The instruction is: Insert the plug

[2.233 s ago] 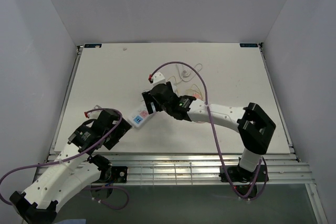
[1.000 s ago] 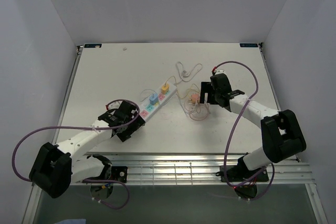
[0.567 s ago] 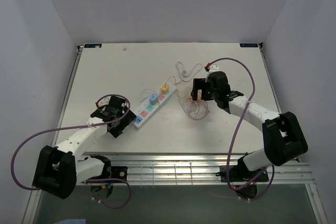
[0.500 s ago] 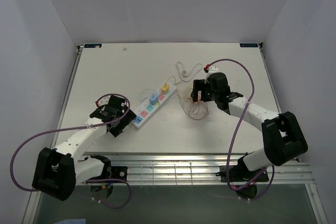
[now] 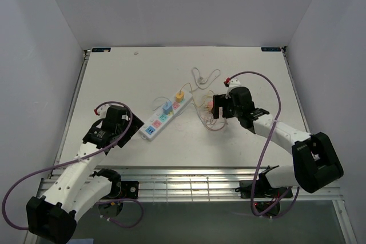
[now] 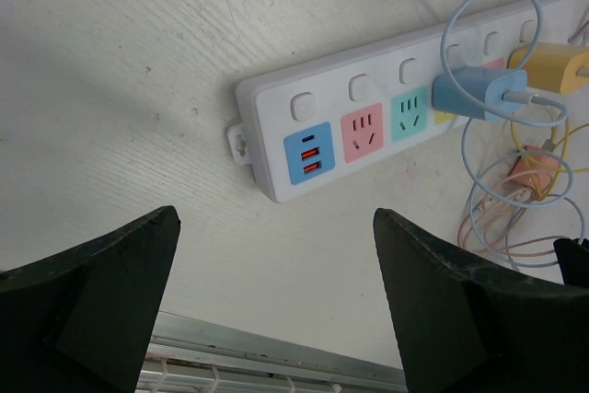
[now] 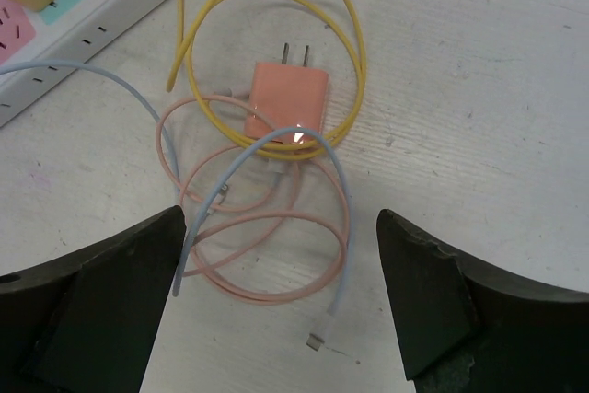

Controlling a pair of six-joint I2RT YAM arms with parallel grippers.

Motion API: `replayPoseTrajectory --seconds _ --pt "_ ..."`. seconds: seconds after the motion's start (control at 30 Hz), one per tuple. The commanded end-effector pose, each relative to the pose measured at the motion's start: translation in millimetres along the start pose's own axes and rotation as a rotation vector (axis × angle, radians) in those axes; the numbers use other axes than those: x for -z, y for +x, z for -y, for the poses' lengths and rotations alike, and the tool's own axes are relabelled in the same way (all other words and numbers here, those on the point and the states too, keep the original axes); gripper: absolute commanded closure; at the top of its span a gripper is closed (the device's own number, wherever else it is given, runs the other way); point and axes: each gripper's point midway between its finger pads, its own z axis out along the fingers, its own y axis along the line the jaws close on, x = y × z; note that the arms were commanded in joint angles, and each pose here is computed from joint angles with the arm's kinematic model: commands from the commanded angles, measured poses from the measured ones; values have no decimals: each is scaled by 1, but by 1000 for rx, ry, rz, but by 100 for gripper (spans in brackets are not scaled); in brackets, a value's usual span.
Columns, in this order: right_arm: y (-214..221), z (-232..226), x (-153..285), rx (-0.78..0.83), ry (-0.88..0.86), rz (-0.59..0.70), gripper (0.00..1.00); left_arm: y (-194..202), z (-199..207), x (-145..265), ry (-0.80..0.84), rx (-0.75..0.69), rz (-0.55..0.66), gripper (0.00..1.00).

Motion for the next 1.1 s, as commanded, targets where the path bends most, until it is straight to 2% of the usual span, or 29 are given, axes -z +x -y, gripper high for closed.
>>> replayPoseTrajectory --seconds 0.0,0.17,0.23,0.5,0.67,0.73,0.77,0.8,0.87,0.9,1.07 --pt "-15 -3 14 34 -21 80 10 -2 2 9 14 -6 -2 2" --pt "-9 -2 31 177 -68 135 8 5 3 8 23 -30 -41 2" --pt "-7 -12 35 201 -147 146 7 7 3 8 22 -32 -49 2" --pt "-8 12 13 217 -63 122 9 3 6 11 37 -34 -34 2" --pt "-8 21 -17 224 -34 55 24 1 5 14 36 -41 -24 2" --pt "-14 21 -24 225 -35 61 37 -1 4 16 33 -40 -15 2" --pt "-16 20 -24 221 -35 69 46 -2 4 16 33 -40 -13 2" --pt "-18 18 -24 220 -45 76 62 -2 4 17 35 -39 -10 2" --pt "-24 16 -20 217 -51 96 76 -3 5 18 39 -41 -7 2" --pt "-28 15 -17 216 -50 105 92 -3 5 19 42 -41 -6 2" --pt "-62 24 24 219 41 187 92 -3 8 21 54 -37 -12 2"
